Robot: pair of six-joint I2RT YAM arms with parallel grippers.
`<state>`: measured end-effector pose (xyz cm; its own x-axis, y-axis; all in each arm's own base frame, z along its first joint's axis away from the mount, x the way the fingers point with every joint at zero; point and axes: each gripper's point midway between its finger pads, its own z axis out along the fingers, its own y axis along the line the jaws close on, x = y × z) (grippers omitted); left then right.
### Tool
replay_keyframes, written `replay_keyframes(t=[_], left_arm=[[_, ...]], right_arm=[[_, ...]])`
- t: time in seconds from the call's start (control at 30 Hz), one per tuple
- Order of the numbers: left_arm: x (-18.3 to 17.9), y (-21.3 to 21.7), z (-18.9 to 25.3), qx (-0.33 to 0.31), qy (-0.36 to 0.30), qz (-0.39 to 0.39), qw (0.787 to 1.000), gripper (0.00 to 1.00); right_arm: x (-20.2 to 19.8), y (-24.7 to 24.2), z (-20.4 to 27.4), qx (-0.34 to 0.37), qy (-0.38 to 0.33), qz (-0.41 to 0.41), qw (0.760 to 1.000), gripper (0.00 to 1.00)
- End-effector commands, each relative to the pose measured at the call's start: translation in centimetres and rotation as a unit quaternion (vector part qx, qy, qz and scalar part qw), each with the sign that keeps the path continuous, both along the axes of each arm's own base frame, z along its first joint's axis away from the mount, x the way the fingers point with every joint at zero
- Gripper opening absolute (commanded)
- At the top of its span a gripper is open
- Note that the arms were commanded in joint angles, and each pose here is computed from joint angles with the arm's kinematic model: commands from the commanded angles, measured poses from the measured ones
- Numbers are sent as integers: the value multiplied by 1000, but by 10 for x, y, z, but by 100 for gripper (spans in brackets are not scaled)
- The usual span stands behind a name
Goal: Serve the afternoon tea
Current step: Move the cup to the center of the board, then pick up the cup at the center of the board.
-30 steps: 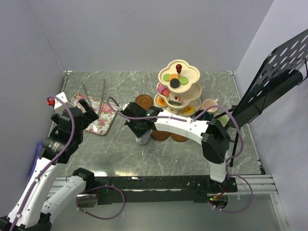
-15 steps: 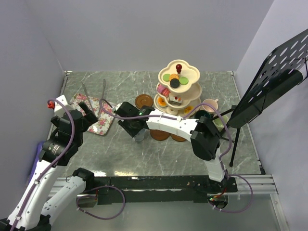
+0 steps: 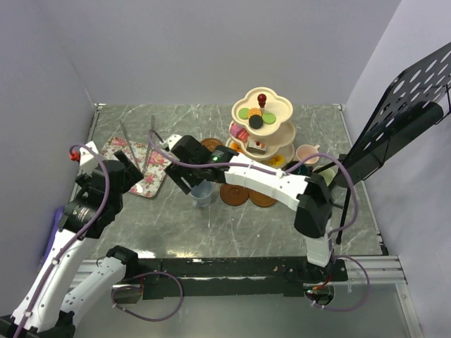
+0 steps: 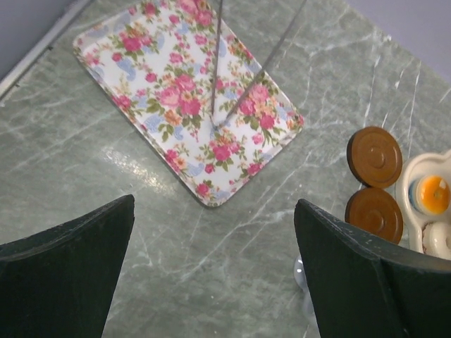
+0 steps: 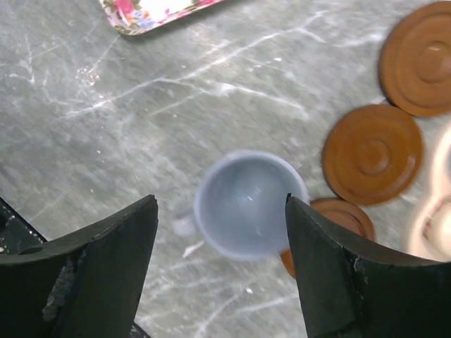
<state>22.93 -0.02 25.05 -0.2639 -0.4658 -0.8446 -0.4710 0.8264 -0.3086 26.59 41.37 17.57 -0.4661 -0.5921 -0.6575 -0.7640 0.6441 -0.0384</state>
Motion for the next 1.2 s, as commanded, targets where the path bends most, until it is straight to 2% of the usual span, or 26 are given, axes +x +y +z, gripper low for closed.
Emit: replay_keyframes(t=[0.0, 0.1, 0.3, 0.6, 0.7, 0.93, 1.1, 1.17], left_arm=[[13, -28, -5, -36, 22, -48, 998, 100], [30, -68, -21, -67, 44, -138, 987, 99], [54, -111, -44, -59, 100, -247, 962, 100], [52, -154, -78, -81, 159, -370, 912, 100], [46, -162, -89, -95, 175, -390, 899, 100], [44, -169, -113, -116, 204, -393, 889, 98], [46, -176, -122, -121, 215, -408, 879, 91], [47, -177, -128, -124, 224, -408, 876, 84]], right_arm=[[24, -43, 70, 49, -69, -63, 994, 80], [44, -73, 77, 48, -81, -111, 989, 80], [63, -122, 82, 40, -103, -173, 979, 80], [53, -166, 71, 14, -105, -216, 970, 80], [42, -181, 63, 0, -98, -227, 969, 80], [20, -204, 48, -18, -83, -232, 969, 80], [13, -206, 45, -14, -74, -228, 971, 79], [13, -204, 45, -13, -72, -229, 971, 79]])
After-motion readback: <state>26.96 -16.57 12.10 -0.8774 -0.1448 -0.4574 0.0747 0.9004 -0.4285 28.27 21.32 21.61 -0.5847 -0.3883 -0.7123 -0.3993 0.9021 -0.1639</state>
